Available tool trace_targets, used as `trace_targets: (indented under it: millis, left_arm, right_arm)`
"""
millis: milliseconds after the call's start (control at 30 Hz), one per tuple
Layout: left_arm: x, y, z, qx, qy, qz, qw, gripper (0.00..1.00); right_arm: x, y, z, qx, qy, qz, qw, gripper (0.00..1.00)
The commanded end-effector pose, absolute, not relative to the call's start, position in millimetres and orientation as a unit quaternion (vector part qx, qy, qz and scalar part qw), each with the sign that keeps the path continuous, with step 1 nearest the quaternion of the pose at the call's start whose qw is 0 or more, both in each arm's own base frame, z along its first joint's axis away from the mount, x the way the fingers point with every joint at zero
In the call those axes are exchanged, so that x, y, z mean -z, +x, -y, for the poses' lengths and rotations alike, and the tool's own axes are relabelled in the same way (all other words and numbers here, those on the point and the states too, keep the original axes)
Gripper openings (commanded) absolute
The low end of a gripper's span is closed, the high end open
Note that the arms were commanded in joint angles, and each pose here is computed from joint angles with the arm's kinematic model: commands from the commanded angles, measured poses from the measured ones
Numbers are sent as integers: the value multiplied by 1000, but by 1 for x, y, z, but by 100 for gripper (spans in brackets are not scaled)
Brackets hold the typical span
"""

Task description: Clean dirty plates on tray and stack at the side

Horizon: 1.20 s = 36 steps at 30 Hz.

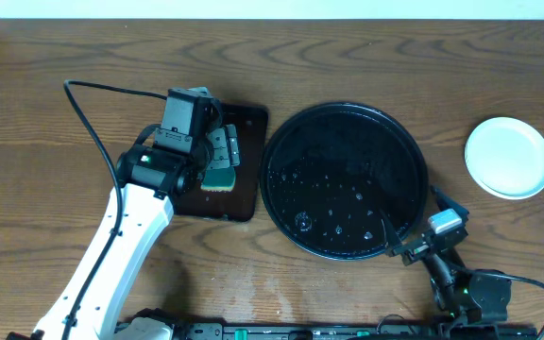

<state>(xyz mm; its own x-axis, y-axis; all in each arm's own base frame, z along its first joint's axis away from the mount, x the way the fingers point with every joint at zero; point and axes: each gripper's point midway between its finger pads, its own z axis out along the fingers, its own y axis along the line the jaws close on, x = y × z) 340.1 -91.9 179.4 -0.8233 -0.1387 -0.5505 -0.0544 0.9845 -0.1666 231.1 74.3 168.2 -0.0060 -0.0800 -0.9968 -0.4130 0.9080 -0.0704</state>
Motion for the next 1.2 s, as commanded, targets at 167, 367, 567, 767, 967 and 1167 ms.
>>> trace_targets:
  millis: [167,367,567,767,967,1167]
  left_arm:
    - [-188,345,92,74,-51,-949,303,83]
    - [-188,345,92,74,-51,-949,303,83]
    - [-188,345,92,74,-51,-949,303,83]
    - [-195,323,78,54,-57,-947,312,83]
    - [-214,301,53,47,-71,-905,417,83]
    - [-217,281,29,69,-81,-843,527,84]
  right_arm:
    - [-165,232,-73,-116,-176,-700,683,99]
    - [-165,232,-73,-116,-176,-699,683,99]
    - [-165,232,-73,-116,-176,-700,683,99]
    - [-165,232,-73,-116,-176,-699,683,99]
    - [-165,232,-73,-116,-176,-699,683,99]
    - [-165,232,-73,-116,-176,-699,683,99]
